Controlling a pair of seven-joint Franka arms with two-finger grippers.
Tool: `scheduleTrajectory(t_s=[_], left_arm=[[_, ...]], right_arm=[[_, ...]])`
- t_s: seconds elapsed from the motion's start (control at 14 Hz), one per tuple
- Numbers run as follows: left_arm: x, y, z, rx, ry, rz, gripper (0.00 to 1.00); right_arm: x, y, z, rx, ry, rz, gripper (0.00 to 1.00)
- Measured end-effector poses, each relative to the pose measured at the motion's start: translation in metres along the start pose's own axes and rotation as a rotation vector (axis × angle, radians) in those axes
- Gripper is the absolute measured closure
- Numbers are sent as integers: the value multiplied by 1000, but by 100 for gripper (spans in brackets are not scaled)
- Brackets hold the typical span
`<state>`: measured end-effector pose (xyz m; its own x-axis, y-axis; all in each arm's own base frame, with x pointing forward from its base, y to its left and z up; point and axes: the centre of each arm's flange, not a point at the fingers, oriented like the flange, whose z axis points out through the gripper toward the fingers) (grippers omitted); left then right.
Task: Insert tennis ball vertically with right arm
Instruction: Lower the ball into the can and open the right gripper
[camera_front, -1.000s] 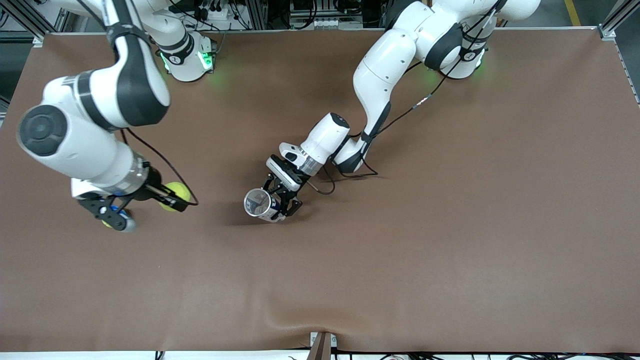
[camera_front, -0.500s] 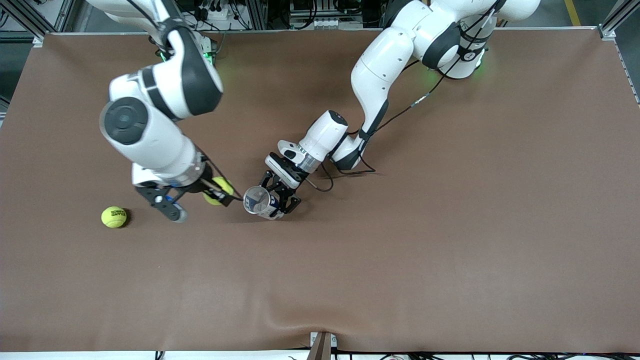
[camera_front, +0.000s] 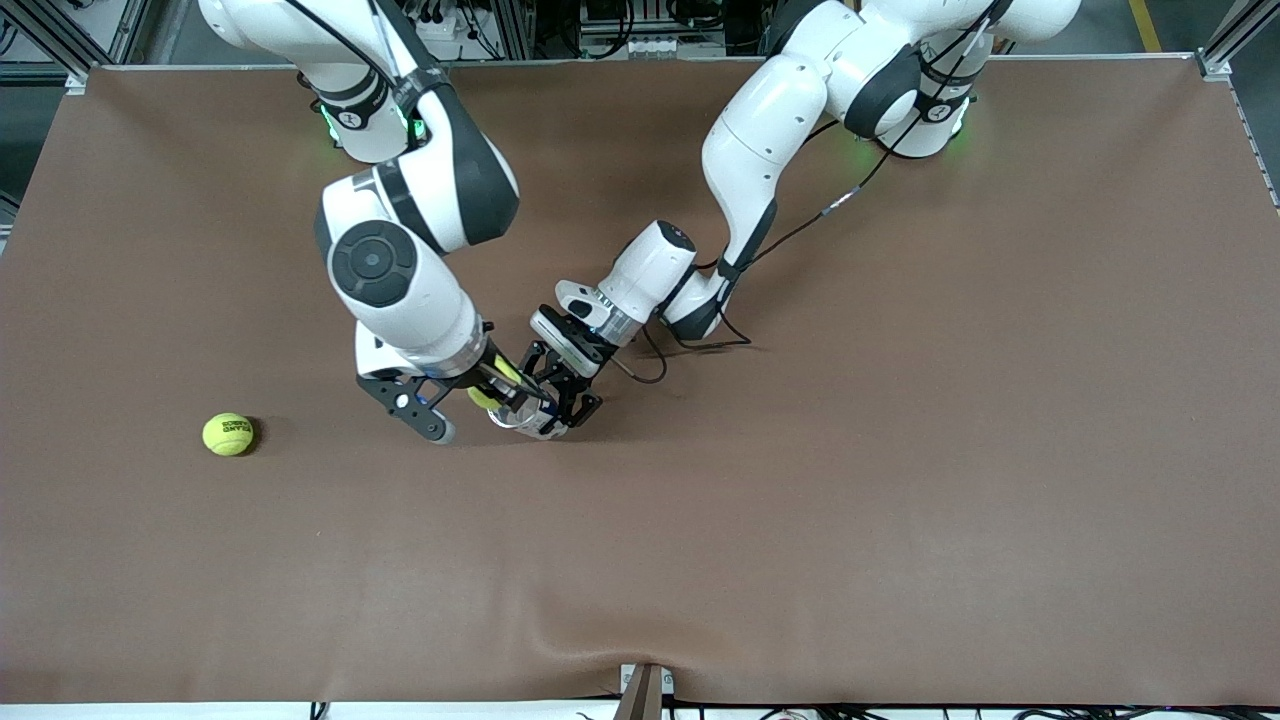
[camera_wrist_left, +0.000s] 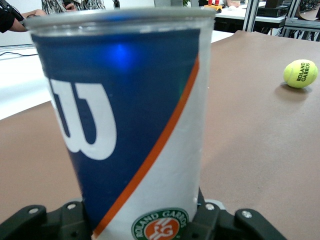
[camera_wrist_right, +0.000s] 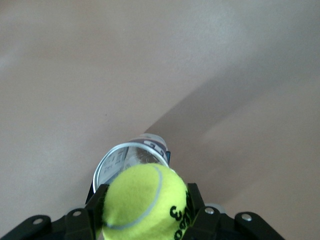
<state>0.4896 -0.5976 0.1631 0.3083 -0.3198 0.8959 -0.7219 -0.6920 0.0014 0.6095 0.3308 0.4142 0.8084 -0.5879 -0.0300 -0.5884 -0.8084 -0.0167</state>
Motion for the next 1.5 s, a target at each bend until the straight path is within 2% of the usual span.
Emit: scheduleTrajectory(t_s=[0.86, 0.93, 1.14, 1.5], left_arm=[[-1, 1, 0, 0, 2, 1, 33], [-1, 1, 0, 1, 2, 1, 33], [-1, 0, 0, 1, 3, 1, 32], [-1, 0, 0, 1, 3, 1, 32]], right_arm=[[-1, -12, 27, 7, 21, 15, 33], [-1, -12, 28, 7, 21, 17, 27], [-3, -13, 31, 3, 20, 50, 0], [5, -14, 21, 21, 35, 65, 0]])
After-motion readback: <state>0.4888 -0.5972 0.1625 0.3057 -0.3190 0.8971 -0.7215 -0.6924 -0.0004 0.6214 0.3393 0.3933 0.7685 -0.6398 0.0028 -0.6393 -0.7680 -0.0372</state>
